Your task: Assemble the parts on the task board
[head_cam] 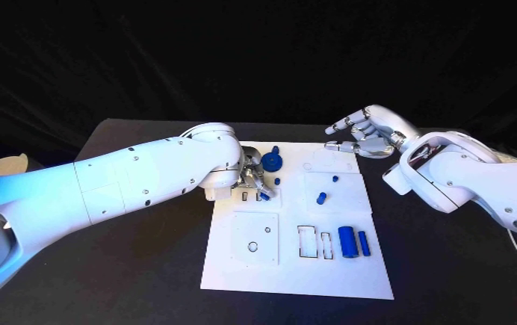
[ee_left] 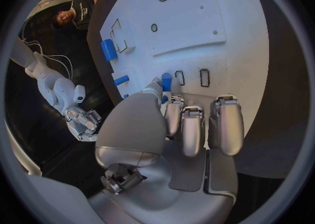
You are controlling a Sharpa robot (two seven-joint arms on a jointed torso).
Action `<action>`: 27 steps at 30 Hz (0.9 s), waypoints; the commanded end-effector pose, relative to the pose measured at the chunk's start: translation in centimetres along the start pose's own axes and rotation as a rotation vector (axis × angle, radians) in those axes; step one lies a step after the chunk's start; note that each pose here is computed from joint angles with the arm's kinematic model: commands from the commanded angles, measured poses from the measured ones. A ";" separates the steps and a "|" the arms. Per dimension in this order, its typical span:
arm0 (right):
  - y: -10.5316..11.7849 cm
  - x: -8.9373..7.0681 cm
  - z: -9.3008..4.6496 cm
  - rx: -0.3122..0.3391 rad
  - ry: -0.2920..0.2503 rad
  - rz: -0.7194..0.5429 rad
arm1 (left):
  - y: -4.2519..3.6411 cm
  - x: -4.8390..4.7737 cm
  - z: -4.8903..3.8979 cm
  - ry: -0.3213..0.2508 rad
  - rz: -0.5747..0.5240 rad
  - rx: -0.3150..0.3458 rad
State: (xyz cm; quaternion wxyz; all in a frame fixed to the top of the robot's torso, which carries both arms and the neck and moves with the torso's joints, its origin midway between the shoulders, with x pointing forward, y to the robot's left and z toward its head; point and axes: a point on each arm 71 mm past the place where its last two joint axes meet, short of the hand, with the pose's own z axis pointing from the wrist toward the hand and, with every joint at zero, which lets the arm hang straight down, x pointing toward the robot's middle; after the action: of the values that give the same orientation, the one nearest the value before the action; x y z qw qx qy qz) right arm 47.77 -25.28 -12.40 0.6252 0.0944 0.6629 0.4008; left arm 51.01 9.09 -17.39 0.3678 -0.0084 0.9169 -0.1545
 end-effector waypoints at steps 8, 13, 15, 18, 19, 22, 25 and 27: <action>-0.1 0.3 0.1 0.003 0.026 0.000 | 0.64 -0.11 -0.63 -0.054 -0.082 0.024; -0.2 0.3 0.1 0.006 0.027 -0.001 | 1.38 -0.06 -1.00 -0.094 -0.092 0.022; -0.3 0.3 0.0 0.007 0.027 -0.002 | 1.62 0.04 -1.10 -0.109 -0.085 0.019; -0.3 0.2 0.0 0.009 0.028 -0.002 | 1.93 0.29 -1.21 -0.130 -0.073 0.016; -0.3 0.2 0.0 0.009 0.028 -0.002 | 2.00 0.38 -1.23 -0.136 -0.069 0.015; -0.4 0.2 0.0 0.010 0.028 -0.003 | 2.18 0.70 -1.29 -0.154 -0.057 0.013; -0.4 0.2 0.0 0.010 0.029 -0.003 | 2.25 0.91 -1.29 -0.169 -0.043 0.011; -0.4 0.3 0.0 0.010 0.032 -0.002 | 2.29 1.04 -1.26 -0.173 -0.033 0.009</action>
State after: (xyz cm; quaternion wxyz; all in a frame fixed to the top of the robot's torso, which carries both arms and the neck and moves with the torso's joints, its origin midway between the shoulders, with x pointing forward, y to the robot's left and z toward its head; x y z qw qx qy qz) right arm 47.90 -25.51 -12.71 0.6205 0.0946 0.6695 0.3972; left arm 49.51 11.56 -18.16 0.4170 -0.0448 0.8925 -0.1657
